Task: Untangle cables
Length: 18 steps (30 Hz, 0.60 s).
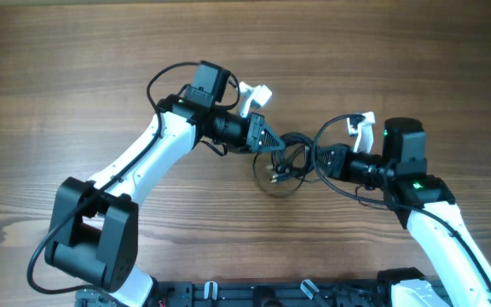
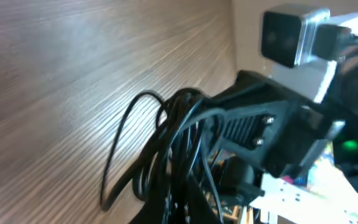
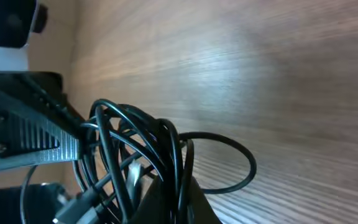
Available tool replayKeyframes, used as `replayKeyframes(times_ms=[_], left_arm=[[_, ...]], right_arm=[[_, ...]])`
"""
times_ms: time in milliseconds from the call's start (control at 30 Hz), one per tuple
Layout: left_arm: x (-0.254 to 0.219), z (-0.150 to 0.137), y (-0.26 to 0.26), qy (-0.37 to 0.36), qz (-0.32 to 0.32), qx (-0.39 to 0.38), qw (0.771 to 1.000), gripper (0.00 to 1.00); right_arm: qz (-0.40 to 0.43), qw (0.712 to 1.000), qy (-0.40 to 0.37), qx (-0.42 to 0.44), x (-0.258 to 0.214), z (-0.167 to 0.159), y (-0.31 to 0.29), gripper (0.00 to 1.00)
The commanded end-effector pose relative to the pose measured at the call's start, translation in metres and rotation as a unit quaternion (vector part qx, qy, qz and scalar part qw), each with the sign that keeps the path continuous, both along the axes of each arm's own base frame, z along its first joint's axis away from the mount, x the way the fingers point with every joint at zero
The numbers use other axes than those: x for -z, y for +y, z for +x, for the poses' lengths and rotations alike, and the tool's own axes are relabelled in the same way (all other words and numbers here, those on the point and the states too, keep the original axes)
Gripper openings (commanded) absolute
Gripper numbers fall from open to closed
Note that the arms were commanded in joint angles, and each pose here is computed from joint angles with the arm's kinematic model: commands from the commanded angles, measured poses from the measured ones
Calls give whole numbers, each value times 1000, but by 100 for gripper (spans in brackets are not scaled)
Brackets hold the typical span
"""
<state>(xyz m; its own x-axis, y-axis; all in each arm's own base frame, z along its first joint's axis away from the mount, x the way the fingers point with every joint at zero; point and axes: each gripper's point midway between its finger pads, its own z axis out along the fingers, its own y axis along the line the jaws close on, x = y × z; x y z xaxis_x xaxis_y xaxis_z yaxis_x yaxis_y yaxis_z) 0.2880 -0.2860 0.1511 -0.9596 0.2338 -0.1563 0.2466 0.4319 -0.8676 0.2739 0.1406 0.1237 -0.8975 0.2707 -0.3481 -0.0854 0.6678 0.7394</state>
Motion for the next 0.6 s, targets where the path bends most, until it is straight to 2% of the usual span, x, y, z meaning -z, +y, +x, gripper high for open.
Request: replayKeyframes(times_ms=[0, 133, 233, 300, 367, 400, 433, 500, 567], left_arm=[[38, 22, 52, 10, 137, -89, 987, 4], [41, 27, 83, 50, 150, -126, 979, 4], [40, 14, 83, 83, 146, -117, 979, 4], [40, 9, 77, 85, 147, -107, 980, 4], [36, 4, 69, 82, 134, -91, 983, 5], [32, 1, 65, 74, 118, -75, 987, 11], [29, -1, 62, 75, 105, -68, 989, 34], [24, -2, 60, 73, 94, -64, 991, 41], [10, -4, 57, 48, 68, -47, 995, 45]], right_arm=[[-88, 994, 1, 60, 18, 12, -31, 4], [-66, 996, -46, 41, -13, 17, -23, 4], [-51, 992, -107, 38, -56, 22, -19, 4], [-18, 992, -126, -12, -69, 11, -4, 4], [-9, 993, -109, -33, -64, 2, 1, 4], [-12, 995, -96, -36, -58, -1, 1, 4], [-20, 995, -90, -42, -53, -5, 0, 4], [-18, 994, -95, -46, -55, -4, 1, 4], [3, 992, -101, -71, -60, -10, 8, 5]])
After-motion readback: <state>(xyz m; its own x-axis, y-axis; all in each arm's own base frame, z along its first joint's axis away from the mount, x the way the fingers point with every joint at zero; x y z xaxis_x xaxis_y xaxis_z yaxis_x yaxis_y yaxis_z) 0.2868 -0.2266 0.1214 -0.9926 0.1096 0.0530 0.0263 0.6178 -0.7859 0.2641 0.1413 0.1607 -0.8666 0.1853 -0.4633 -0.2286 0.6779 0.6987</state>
